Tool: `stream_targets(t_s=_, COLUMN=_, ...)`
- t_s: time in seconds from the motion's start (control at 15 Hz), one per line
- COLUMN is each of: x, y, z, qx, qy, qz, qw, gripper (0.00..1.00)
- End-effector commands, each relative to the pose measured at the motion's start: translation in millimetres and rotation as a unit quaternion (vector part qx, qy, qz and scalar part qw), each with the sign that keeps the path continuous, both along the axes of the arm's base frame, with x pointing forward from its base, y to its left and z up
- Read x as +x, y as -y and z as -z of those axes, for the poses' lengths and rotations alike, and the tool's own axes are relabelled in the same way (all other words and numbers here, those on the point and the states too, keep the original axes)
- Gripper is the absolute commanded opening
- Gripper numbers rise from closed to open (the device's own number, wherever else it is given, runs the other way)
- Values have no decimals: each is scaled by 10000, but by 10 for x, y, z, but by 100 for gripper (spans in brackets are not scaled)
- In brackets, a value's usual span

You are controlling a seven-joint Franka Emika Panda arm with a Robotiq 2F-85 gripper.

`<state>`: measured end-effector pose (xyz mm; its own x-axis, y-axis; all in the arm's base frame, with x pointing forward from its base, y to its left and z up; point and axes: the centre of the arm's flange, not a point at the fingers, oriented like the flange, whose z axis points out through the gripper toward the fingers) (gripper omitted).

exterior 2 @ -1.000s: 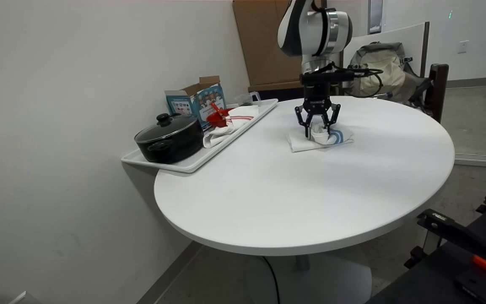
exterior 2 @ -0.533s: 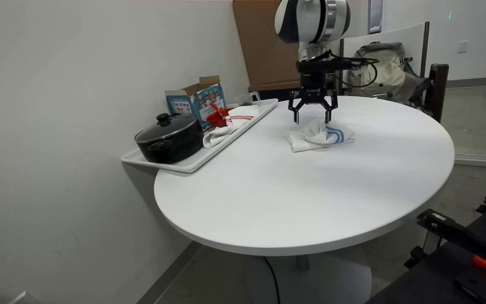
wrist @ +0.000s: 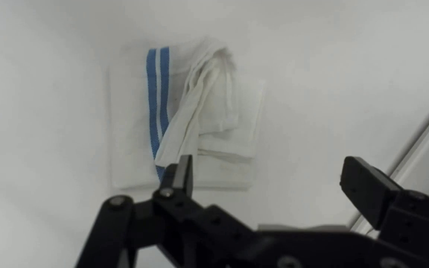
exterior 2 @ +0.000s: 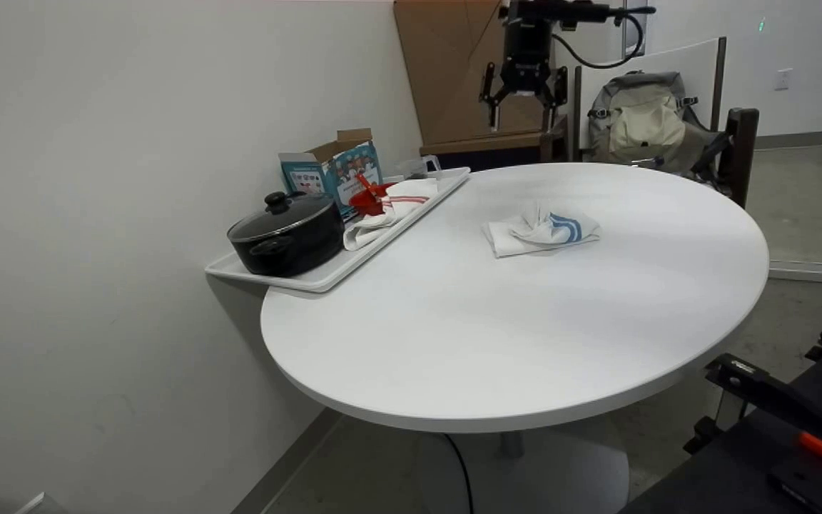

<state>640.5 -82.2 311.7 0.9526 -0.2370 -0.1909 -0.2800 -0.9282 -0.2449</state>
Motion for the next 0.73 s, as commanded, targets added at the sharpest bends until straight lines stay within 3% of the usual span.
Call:
stream_targets(t_s=0.0, x=-515, y=64, z=-459, qx=174, qy=-346, qz=-723, qw=9966, gripper=100)
stream_targets(t_s=0.2, x=-871, y=175, z=-766, qx=-99, qy=-604, qz=-1038, qw=9927, gripper=100)
stream_targets(t_s=0.47, x=-1301, y=300, z=-1127, qx=-842, qy=-501, qz=-1074, qw=9894, gripper=100)
stream_targets(t_s=0.53, x=-936, y=343, z=-953, qx=-581, qy=-596, qz=-1003, qw=9915, gripper=100)
stream_targets(t_s=0.67, x=-1098, y=359, z=-1097, qx=-699, qy=-545, qz=-1021, qw=9908, gripper=100)
